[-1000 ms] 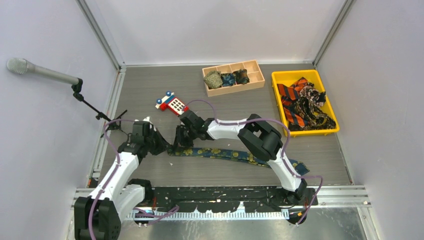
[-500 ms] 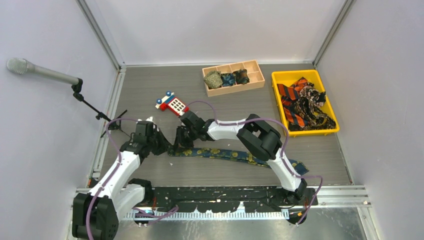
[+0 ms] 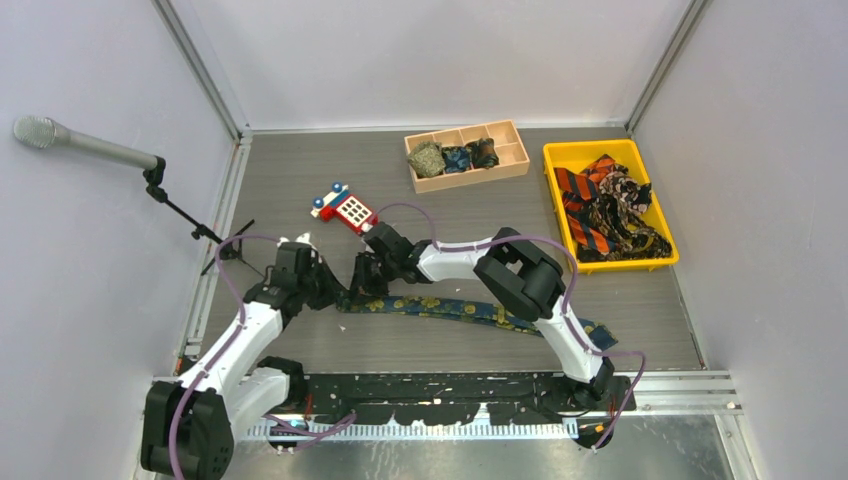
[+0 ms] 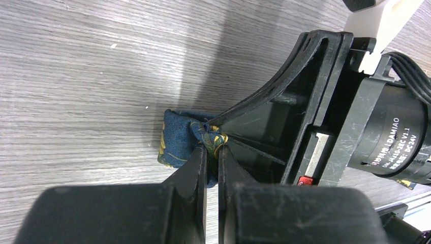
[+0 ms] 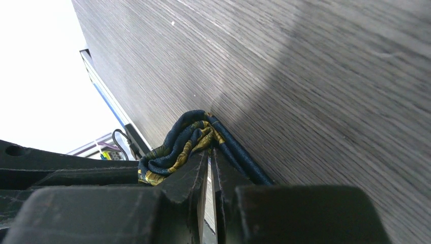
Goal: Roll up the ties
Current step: Roll the tie at the center of the board.
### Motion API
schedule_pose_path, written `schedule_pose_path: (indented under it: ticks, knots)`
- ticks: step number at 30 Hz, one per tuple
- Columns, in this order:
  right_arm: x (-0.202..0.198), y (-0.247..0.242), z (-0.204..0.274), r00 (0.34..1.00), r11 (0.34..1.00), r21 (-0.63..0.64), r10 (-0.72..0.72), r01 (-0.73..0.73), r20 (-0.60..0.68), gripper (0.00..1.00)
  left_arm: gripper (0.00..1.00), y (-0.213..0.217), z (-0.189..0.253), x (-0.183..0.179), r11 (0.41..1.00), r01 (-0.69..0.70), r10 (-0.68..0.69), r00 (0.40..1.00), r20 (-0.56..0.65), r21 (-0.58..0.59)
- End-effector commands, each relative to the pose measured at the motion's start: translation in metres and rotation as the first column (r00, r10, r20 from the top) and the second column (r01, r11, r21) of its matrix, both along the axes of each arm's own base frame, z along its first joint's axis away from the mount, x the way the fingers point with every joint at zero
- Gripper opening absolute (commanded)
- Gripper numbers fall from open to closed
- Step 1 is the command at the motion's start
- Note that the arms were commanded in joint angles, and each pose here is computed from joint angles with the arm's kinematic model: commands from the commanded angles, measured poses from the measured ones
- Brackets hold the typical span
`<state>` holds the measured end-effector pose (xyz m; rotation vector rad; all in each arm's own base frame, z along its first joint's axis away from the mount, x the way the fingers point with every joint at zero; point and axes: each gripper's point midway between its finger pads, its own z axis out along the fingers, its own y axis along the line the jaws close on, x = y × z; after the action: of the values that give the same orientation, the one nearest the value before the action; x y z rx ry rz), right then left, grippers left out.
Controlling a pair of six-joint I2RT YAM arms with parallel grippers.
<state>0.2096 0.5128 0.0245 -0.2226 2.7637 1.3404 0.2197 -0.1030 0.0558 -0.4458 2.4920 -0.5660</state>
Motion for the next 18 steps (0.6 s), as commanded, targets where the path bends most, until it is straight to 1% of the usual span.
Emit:
schedule_pose_path:
  ticks: [1, 18]
  knots:
    - [-0.003, 0.002, 0.015, 0.999, 1.0, 0.024, -0.006, 0.005, 0.048, 0.16, 0.0, -0.015, -0.008, -0.007, 0.998, 0.04, -0.041, 0.999, -0.02, -0.054]
    - [-0.007, -0.015, 0.042, 0.997, 1.0, 0.003, -0.017, 0.017, 0.081, 0.16, 0.0, -0.012, -0.018, -0.009, 0.998, 0.053, -0.054, 0.998, -0.033, -0.02]
